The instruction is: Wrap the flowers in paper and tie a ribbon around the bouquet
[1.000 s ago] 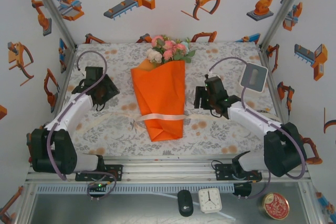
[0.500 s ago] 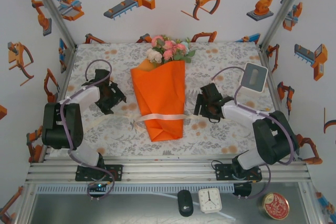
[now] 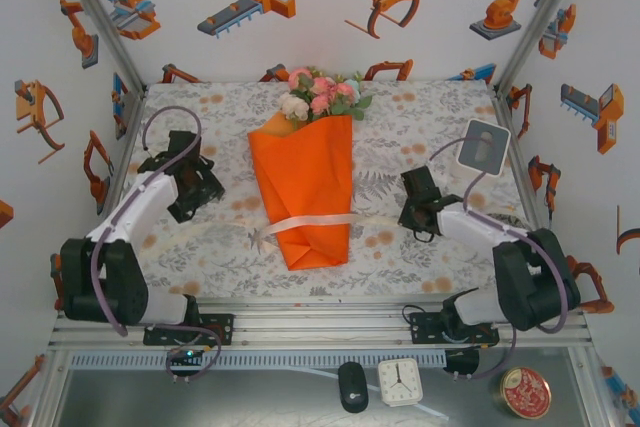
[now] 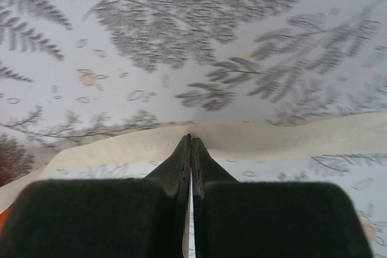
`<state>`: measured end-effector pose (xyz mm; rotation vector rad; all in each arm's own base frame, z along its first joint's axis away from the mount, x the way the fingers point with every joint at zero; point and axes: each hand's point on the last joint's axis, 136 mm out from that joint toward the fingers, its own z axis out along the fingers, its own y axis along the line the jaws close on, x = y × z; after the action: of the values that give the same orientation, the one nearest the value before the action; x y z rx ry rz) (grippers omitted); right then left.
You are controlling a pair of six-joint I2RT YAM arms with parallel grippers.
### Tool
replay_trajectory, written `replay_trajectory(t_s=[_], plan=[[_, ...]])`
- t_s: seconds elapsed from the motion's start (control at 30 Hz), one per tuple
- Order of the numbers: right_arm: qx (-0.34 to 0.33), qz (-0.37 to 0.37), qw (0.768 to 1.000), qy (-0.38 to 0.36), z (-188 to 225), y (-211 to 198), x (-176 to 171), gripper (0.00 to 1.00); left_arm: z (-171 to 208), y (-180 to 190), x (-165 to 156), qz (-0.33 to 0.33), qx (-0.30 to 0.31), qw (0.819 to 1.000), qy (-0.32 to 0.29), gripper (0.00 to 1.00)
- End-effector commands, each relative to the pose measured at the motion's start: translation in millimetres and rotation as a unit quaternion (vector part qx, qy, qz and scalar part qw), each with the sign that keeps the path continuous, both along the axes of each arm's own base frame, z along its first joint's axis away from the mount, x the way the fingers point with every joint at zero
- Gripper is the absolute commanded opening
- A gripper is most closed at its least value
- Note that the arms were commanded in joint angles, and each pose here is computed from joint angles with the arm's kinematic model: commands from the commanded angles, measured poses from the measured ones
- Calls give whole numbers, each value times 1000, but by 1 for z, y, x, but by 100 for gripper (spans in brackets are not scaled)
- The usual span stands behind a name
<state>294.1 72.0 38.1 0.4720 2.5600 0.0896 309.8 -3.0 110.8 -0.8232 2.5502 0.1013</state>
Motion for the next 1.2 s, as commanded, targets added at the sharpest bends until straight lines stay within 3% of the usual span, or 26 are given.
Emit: replay_trajectory(t_s=[0.0,0.13,0.27,0.4,0.57,0.67,0.73,0.77,0.87,1.03,1.07,1.13,1.17], plan=[[-22,-17,1000,0,3,-18,-9,0,-17,13,-39,-13,47,996,80,76],[-20,-4,1000,-17,15,-16,-3,0,-32,-4,-35,49,-41,996,59,75],[-39,-7,999,-13,18,-22,-4,0,-41,-20,-20,137,-130,982,8,68],[-35,-4,999,-15,19,-21,-6,0,-52,-25,-10,172,-154,973,-1,61],[-30,-4,999,-23,30,-20,-5,0,-70,-13,-16,202,-123,971,27,48],[-49,-22,998,-28,39,-30,-9,0,-75,-6,-21,213,-108,970,37,35],[-66,-53,996,-39,48,-44,-15,0,-76,0,-24,216,-102,970,40,9],[-77,-72,993,-47,53,-52,-19,0,-74,6,-27,221,-97,969,42,0],[-119,-140,980,-74,70,-84,-41,0,-53,40,-50,262,-64,963,26,0],[-133,-227,958,-113,81,-119,-80,0,-9,98,-93,364,-76,926,-67,0],[-118,-214,962,-119,78,-114,-77,0,-5,102,-93,368,-86,922,-83,0],[-46,-112,983,-141,73,-74,-53,0,4,106,-91,362,-99,922,-98,0],[2,-51,986,-157,77,-47,-39,11,8,106,-83,342,-103,928,-106,0]])
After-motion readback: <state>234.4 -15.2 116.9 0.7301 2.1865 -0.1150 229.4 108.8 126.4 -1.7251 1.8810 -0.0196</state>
